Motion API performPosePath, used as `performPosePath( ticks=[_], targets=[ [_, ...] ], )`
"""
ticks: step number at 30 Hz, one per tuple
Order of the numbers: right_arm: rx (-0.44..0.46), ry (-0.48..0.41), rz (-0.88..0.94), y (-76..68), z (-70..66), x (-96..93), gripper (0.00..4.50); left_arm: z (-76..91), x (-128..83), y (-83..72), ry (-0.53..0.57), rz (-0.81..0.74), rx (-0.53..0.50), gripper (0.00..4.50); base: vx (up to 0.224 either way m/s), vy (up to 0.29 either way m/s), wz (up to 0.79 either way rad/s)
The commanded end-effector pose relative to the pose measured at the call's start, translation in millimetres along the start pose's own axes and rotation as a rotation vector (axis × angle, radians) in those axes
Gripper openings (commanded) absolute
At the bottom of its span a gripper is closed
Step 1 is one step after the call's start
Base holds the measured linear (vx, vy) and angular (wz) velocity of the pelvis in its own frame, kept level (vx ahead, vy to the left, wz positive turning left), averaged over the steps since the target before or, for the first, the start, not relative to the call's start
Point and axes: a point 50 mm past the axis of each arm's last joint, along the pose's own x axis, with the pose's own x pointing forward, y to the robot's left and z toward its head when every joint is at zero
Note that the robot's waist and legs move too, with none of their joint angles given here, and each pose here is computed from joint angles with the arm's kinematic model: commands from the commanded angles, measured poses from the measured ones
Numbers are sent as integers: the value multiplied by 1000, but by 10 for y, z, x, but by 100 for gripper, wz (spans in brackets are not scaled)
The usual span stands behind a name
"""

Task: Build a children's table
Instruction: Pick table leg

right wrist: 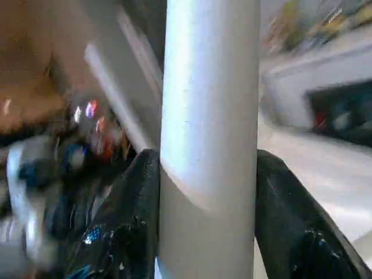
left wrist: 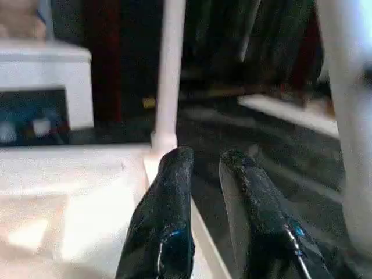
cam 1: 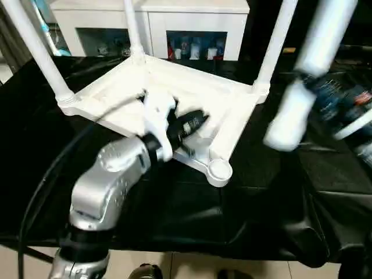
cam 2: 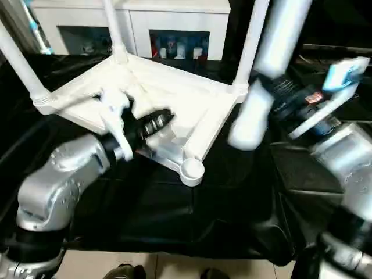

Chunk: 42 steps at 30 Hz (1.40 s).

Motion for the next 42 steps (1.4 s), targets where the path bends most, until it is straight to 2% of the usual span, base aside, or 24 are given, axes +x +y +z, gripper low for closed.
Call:
performPosePath(
  ticks=[1, 2, 3, 4, 5, 7, 12, 17, 19, 21, 23, 26, 29, 31, 32, 34, 35, 36, 37, 40, 41, 42],
  targets=[
    [-82, 82, 39, 114, -84, 76, 178, 96, 22, 30, -46, 2, -46, 105, 0, 0, 0],
    [-93, 104, 40, 120, -119, 94, 178, 122, 31, 13, -57, -25, -89, 105, 0, 0, 0],
    [-112, 144, 46, 133, -182, 135, 178, 184, 43, -40, -85, -107, -190, 122, 0, 0, 0],
    [-119, 161, 57, 148, -205, 155, 178, 220, 48, -70, -103, -149, -243, 132, 0, 0, 0],
    [-119, 161, 57, 148, -205, 155, 178, 220, 48, -70, -103, -149, -243, 132, 0, 0, 0],
    [-116, 172, 76, 186, -215, 199, 178, 271, 67, -114, -122, -203, -331, 138, 0, 0, 0],
    [-114, 180, 90, 232, -225, 227, 178, 296, 101, -134, -125, -208, -350, 197, 0, 0, 0],
    [-131, 204, 113, 283, -295, 251, 178, 276, 136, -138, -113, -185, -382, 225, 0, 0, 0],
    [-141, 214, 121, 298, -320, 264, 178, 272, 144, -113, -99, -159, -393, 258, 0, 0, 0],
    [-151, 220, 123, 305, -334, 274, 178, 266, 152, -101, -95, -144, -398, 263, 0, 0, 0],
    [-179, 239, 126, 336, -386, 316, 178, 255, 177, -80, -94, -111, -410, 269, 0, 0, 0],
    [-201, 252, 126, 366, -441, 364, 178, 250, 198, -73, -97, -93, -422, 306, 0, 0, 0],
    [-245, 273, 99, 389, -530, 456, 178, 250, 223, -68, -118, -75, -474, 323, 0, 0, 0],
    [-268, 275, 72, 377, -558, 498, 178, 252, 226, -67, -123, -70, -491, 323, 0, 0, 0],
    [-284, 274, 56, 368, -565, 515, 178, 248, 226, -63, -121, -63, -496, 304, 0, 0, 0],
    [-331, 266, 18, 346, -574, 558, 178, 224, 237, -19, -107, -1, -491, 285, 0, 0, 0],
    [-383, 277, -25, 320, -594, 593, 178, 195, 244, 23, -89, 51, -495, 287, 0, 0, 0],
    [-383, 277, -25, 320, -594, 593, 178, 195, 244, 23, -89, 51, -495, 284, 0, 0, 0],
    [-421, 284, -53, 304, -609, 616, 178, 176, 249, 50, -77, 86, -499, 273, 0, 0, 0],
    [-623, 352, -121, 272, -755, 688, 178, 125, 270, 125, -58, 191, -466, 245, 0, 0, 0],
    [-655, 357, -135, 286, -823, 722, 178, 108, 282, 128, -56, 210, -457, 239, 0, 0, 0],
    [-654, 357, -136, 287, -827, 724, 178, 106, 283, 127, -55, 211, -456, 227, 0, 0, 0]
  ],
)
